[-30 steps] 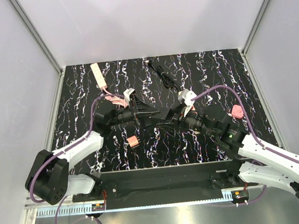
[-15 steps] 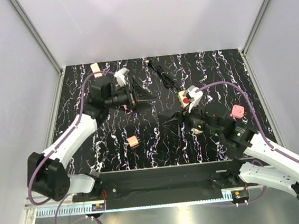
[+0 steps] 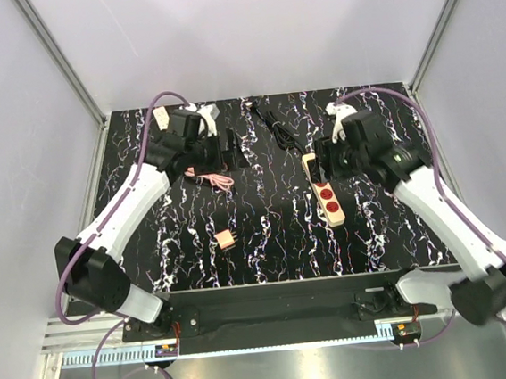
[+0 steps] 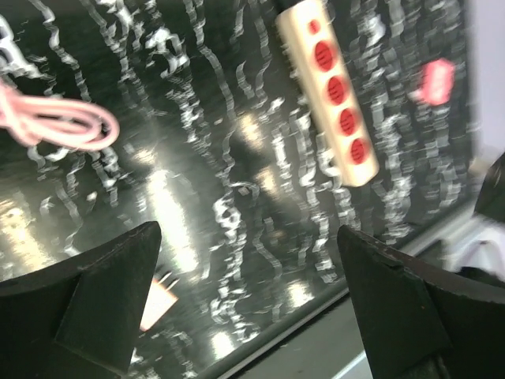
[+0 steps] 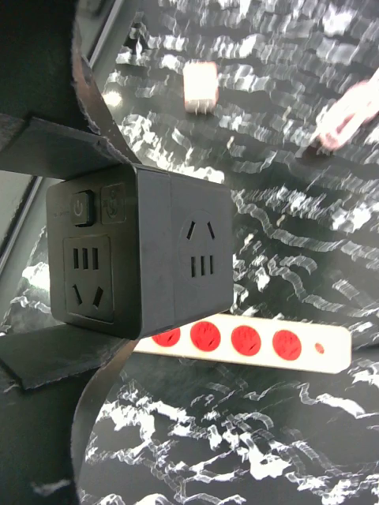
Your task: Insert the plug
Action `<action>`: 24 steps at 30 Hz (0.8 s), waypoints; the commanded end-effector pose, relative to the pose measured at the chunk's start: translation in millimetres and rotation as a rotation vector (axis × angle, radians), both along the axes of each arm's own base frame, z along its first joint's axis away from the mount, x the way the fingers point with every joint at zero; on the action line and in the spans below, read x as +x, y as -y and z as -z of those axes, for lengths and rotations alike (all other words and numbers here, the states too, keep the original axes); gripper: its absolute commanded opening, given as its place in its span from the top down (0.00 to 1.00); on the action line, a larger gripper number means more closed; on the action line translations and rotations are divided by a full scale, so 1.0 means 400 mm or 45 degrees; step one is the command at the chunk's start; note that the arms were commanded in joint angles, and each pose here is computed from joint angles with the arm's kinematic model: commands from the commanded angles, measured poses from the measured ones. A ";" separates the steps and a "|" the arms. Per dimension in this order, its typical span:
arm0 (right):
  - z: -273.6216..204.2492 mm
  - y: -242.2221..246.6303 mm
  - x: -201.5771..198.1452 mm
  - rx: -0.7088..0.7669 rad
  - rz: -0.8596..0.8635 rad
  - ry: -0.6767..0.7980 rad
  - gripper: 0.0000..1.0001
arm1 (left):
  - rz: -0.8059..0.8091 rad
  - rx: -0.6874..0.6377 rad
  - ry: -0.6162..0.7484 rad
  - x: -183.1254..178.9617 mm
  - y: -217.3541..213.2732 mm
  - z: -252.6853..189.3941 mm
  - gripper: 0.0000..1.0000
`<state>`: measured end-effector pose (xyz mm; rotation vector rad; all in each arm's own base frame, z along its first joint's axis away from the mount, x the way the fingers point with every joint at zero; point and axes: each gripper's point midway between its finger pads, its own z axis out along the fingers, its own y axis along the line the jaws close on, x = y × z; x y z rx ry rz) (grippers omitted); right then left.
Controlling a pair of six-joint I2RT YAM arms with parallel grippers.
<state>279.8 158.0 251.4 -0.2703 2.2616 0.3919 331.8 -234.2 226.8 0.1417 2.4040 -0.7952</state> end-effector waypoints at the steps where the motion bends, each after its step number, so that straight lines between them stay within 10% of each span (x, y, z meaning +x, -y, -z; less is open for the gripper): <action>1: 0.029 0.019 0.033 -0.092 -0.086 -0.120 1.00 | 0.045 0.179 0.166 -0.013 -0.014 -0.025 0.01; 24: 0.234 0.058 0.348 -0.349 -0.210 -0.533 1.00 | -0.045 0.124 0.164 -0.017 -0.064 -0.016 0.01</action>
